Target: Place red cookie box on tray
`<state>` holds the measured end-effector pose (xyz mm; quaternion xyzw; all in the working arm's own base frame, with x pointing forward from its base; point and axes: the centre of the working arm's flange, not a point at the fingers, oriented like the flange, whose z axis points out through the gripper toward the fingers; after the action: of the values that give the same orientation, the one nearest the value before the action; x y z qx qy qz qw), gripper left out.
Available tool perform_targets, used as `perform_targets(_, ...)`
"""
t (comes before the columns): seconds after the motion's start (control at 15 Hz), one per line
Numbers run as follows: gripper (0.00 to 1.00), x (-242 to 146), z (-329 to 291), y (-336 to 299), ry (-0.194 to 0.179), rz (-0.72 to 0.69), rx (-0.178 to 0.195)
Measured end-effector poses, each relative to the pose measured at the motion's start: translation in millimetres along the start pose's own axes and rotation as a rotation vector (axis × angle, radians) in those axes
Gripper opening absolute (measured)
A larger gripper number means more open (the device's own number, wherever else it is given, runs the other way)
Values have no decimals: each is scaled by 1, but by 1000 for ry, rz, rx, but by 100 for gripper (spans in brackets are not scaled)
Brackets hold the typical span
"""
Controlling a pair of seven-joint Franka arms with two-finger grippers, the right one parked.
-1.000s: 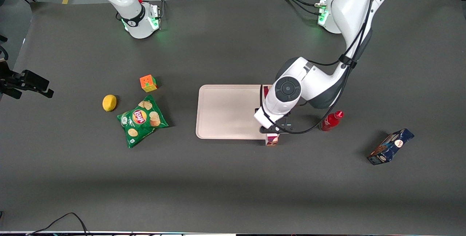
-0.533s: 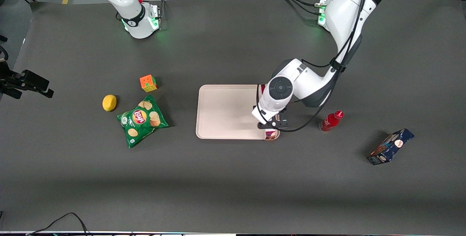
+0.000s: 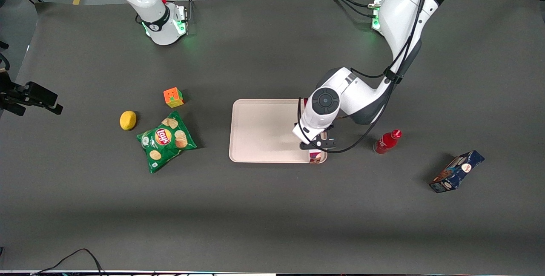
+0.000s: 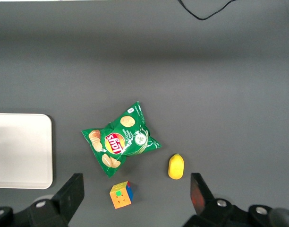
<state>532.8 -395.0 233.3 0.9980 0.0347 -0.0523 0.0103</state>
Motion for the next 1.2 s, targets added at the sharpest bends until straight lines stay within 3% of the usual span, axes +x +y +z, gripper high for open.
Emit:
perform_targets(0.47, 99, 2, -6, -1, 11, -2, -3)
perform_targets(0.8, 100, 17, -68, -14, 64, 13, -1)
perform_targets(1.0, 100, 45, -133, -54, 31, 58, -21)
perform_targets(1.2, 100, 73, -196, -120, 45, 99, -26)
